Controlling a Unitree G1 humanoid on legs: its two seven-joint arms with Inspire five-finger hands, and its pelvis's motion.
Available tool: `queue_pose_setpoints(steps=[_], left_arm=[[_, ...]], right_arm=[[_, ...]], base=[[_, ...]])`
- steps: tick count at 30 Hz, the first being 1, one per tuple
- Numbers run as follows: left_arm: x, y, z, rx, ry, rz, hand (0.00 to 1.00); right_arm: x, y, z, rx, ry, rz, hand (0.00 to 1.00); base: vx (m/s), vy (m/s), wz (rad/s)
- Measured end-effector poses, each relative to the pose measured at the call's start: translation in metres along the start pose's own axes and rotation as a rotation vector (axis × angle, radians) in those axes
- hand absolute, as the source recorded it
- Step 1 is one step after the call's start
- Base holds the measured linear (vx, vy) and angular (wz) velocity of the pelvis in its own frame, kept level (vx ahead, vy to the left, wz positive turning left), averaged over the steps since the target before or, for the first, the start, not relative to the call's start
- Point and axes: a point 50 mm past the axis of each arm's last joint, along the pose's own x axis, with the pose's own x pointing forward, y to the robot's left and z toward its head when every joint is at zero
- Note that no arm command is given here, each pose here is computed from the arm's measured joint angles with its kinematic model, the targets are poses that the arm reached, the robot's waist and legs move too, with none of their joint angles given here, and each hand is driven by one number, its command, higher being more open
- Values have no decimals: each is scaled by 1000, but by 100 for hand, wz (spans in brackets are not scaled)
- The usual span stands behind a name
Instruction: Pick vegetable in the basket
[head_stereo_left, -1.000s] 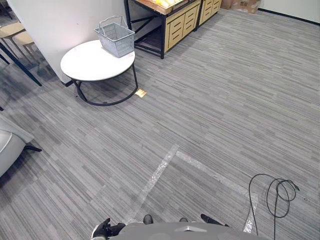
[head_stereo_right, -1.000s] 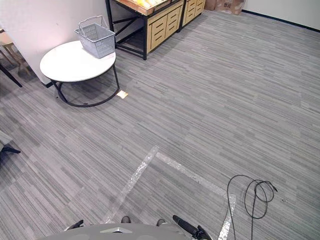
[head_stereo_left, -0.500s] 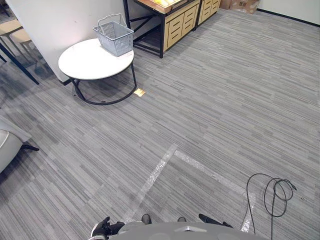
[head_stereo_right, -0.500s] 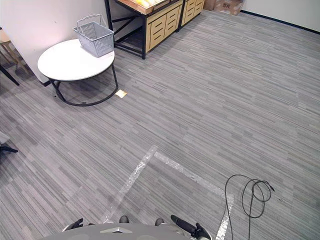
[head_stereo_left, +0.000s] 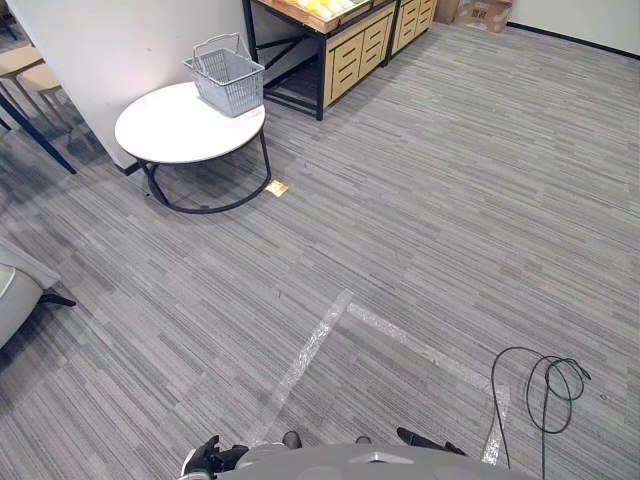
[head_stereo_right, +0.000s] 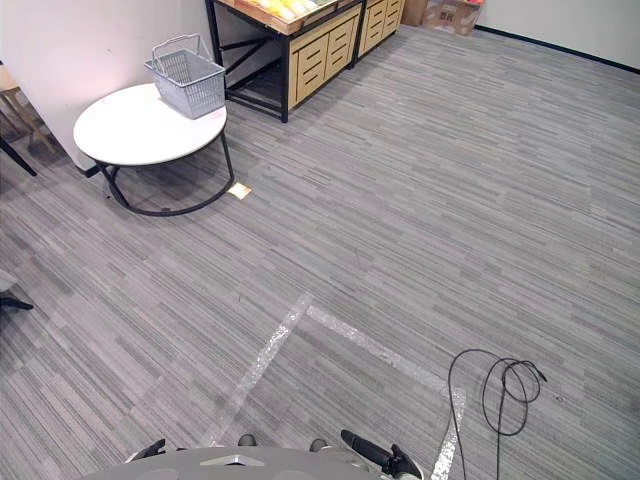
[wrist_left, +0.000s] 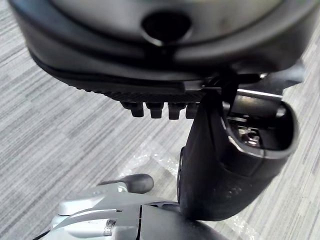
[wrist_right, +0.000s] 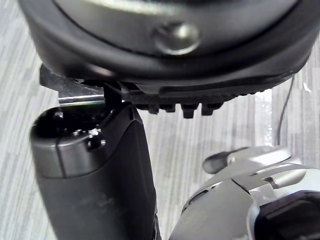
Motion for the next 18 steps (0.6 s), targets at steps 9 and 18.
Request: queue_pose_setpoints(steps=[9,18], left_arm=[[0,0,1,19,-2,-3,100],[0,1,2,19,-5,-2,100]], right_arm=[[0,0,0,-12,0,2,100],[0,0,1,12,-3,3,100]], base=[[0,0,0],[-20,-17,-8]])
